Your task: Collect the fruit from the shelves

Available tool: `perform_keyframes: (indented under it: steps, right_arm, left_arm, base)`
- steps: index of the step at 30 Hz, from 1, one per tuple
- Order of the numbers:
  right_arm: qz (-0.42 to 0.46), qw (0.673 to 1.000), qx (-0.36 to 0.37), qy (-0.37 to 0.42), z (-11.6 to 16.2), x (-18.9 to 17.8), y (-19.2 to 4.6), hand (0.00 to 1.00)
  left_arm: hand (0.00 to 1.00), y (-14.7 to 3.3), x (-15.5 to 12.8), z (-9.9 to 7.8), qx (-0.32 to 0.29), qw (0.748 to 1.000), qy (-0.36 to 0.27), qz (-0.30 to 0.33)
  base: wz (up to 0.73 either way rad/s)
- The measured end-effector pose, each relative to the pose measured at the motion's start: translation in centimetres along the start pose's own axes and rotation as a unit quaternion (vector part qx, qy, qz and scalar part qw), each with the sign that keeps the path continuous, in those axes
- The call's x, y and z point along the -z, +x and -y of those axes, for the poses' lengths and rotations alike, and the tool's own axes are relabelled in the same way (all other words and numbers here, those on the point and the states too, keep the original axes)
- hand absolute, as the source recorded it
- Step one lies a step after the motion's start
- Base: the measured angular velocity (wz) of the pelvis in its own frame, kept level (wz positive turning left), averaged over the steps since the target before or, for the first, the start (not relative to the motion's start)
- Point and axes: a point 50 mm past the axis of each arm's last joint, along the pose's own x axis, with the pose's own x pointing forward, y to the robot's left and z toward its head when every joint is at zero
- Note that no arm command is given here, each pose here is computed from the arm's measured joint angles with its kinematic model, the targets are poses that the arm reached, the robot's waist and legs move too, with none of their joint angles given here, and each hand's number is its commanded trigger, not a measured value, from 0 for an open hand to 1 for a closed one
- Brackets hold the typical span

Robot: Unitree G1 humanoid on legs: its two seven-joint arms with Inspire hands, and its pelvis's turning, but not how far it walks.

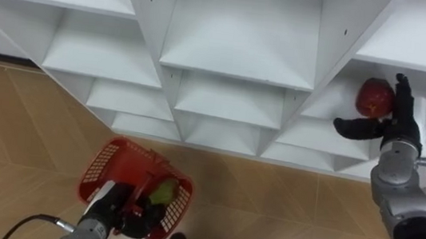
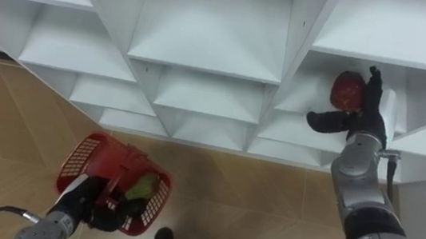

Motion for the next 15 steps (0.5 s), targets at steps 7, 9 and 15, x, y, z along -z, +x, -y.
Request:
perform_keyframes:
  steps: [7,9,15]
  right_arm:
    - [0.002,1.0,0.0,-0.004,0.1,0.0,0.0,0.8]
    - [0.005,1.0,0.004,-0.008,0.2,-0.1,0.1,1.0]
    - [0.017,0.999,0.019,-0.024,1.3,-0.7,0.6,1.0]
  left_arm:
    - [1.0,0.0,0.0,0.0,0.003,1.0,0.0,0.001]
    - [1.0,0.1,-0.2,0.0,0.003,1.0,0.001,0.002]
    - [1.0,0.2,-0.5,-0.1,0.003,1.0,0.002,0.007]
  base:
    - [0.0]
    - [0.0]
    - [0.0]
